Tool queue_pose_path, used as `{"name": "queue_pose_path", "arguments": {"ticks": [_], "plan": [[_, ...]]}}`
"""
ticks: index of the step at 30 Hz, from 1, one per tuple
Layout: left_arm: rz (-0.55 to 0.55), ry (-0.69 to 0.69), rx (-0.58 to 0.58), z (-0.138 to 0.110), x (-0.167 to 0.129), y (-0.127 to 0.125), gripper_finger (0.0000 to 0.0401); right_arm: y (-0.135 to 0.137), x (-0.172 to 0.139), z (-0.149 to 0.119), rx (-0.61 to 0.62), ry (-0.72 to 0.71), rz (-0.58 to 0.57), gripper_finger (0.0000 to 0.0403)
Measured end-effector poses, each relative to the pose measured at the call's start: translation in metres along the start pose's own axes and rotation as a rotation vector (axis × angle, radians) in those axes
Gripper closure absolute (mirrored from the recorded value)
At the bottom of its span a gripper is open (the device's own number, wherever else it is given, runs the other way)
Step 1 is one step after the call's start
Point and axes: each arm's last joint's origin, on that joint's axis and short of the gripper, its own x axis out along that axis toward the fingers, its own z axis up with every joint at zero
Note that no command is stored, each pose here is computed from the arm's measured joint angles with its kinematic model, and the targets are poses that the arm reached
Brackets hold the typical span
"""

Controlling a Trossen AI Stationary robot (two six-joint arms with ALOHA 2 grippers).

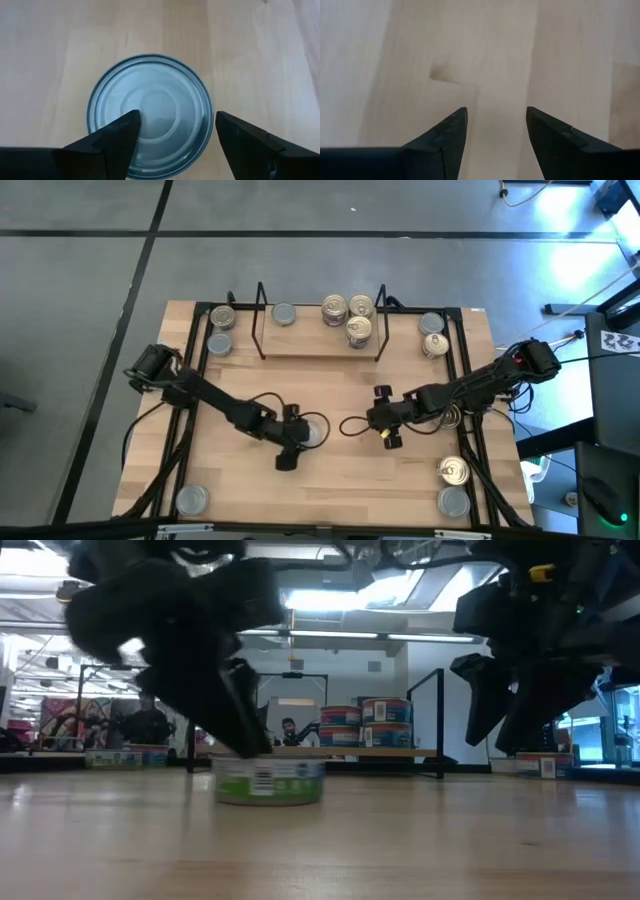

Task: Stack canned seafood by type on shelf
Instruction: Stack the green and white tuna can on top of the green and white tuna can on the shelf

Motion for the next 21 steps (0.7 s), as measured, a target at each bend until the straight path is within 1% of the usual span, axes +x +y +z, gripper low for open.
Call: {"name": "queue_pose_path", "arguments": {"ticks": [4, 7, 9, 13, 15, 17, 18, 21], "plan": [[-0.012, -0.026, 0.006, 0.021, -0.003, -0.004, 0.0137, 0.000, 0.000, 0.001, 0.002, -0.011, 0.001, 0.0201], [-0.021, -0.081, 0.002, 0.040, -0.016, -0.007, 0.0137, 0.000, 0.000, 0.001, 0.004, -0.011, 0.001, 0.0201], [-0.020, -0.091, -0.012, 0.047, -0.023, -0.008, 0.0137, 0.000, 0.000, 0.001, 0.005, -0.014, 0.001, 0.0201], [0.016, -0.023, -0.008, 0.038, -0.018, -0.002, 0.0137, 0.000, 0.000, 0.005, 0.011, -0.053, 0.003, 0.0201], [0.022, -0.037, -0.015, 0.035, -0.013, 0.001, 0.0137, 0.001, 0.000, 0.008, 0.016, -0.085, 0.005, 0.0201], [0.026, -0.034, 0.002, 0.027, -0.004, 0.002, 0.0137, 0.001, -0.001, 0.012, 0.022, -0.121, 0.007, 0.0201], [0.030, -0.029, 0.013, 0.022, 0.000, 0.003, 0.0137, 0.001, -0.001, 0.015, 0.027, -0.151, 0.009, 0.0201], [0.043, -0.075, 0.021, 0.018, 0.005, 0.005, 0.0137, 0.002, -0.002, 0.025, 0.033, -0.252, 0.039, 0.0201]]}}
